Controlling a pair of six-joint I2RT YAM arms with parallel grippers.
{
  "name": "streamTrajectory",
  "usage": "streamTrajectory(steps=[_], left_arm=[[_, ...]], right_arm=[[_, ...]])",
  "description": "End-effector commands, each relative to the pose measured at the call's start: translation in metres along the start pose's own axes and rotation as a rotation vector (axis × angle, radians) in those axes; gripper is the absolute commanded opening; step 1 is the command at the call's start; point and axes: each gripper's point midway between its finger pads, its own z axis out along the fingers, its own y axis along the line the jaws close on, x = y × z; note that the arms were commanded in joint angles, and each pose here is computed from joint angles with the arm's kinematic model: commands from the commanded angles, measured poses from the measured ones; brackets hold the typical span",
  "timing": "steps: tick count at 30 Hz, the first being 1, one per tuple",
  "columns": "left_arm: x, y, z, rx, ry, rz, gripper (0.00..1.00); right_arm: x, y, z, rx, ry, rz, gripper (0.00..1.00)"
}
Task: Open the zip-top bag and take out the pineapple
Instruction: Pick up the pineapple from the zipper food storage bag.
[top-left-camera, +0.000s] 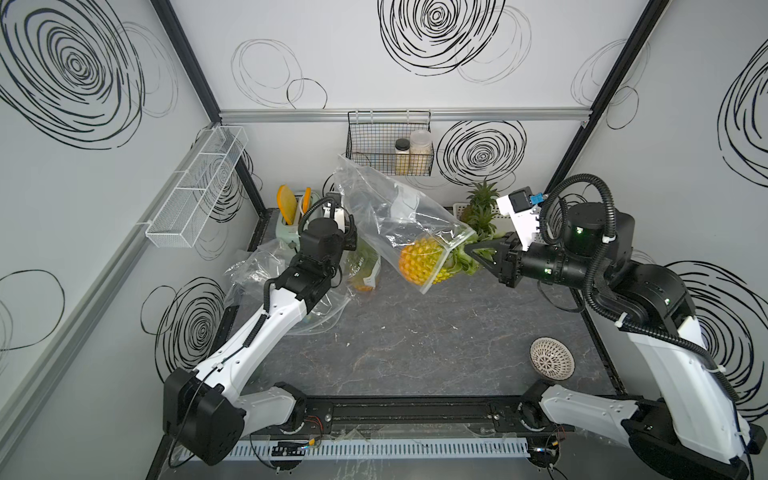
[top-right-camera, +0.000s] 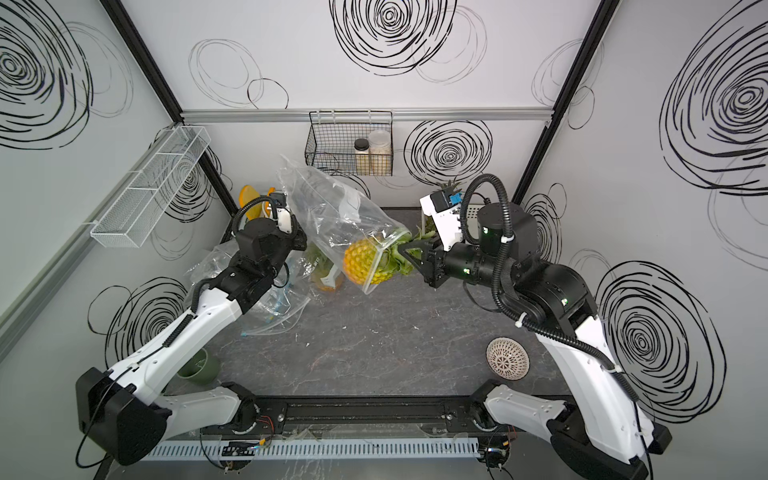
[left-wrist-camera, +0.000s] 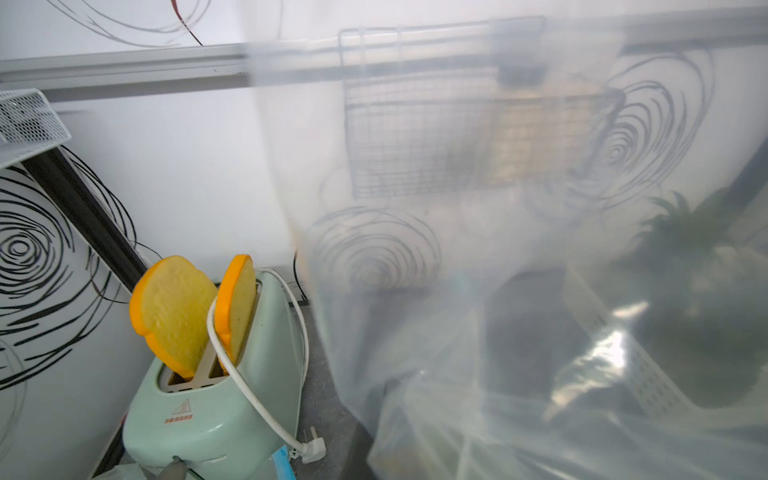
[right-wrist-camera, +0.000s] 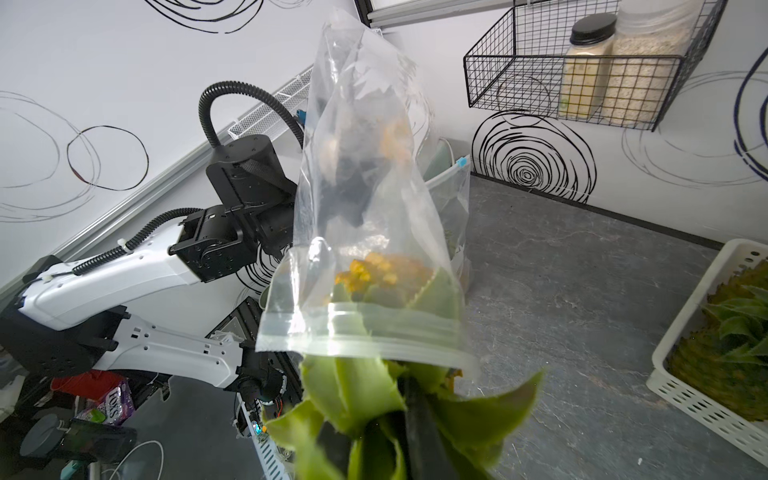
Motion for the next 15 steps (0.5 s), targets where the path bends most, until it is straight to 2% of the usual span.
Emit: streamTrajectory(steps=[1, 6, 15], left_arm=[[-0.036, 0.044, 0.007, -0.175, -0.071, 0.024, 0.00], [-0.045, 0.052, 0.016, -0.201, -0.067, 0.049, 0.00], [-0.040, 0.060, 0.023, -0.217, -0.060, 0.041, 0.00]], right_arm=[[-0.009, 0.015, -0.023, -0.045, -0.069, -0.023, 0.00], [-0.016, 0.016, -0.033, -0.030, -0.115, -0.033, 0.00], [-0.015, 0.014, -0.029, -0.028, -0.104, -0.042, 0.00]])
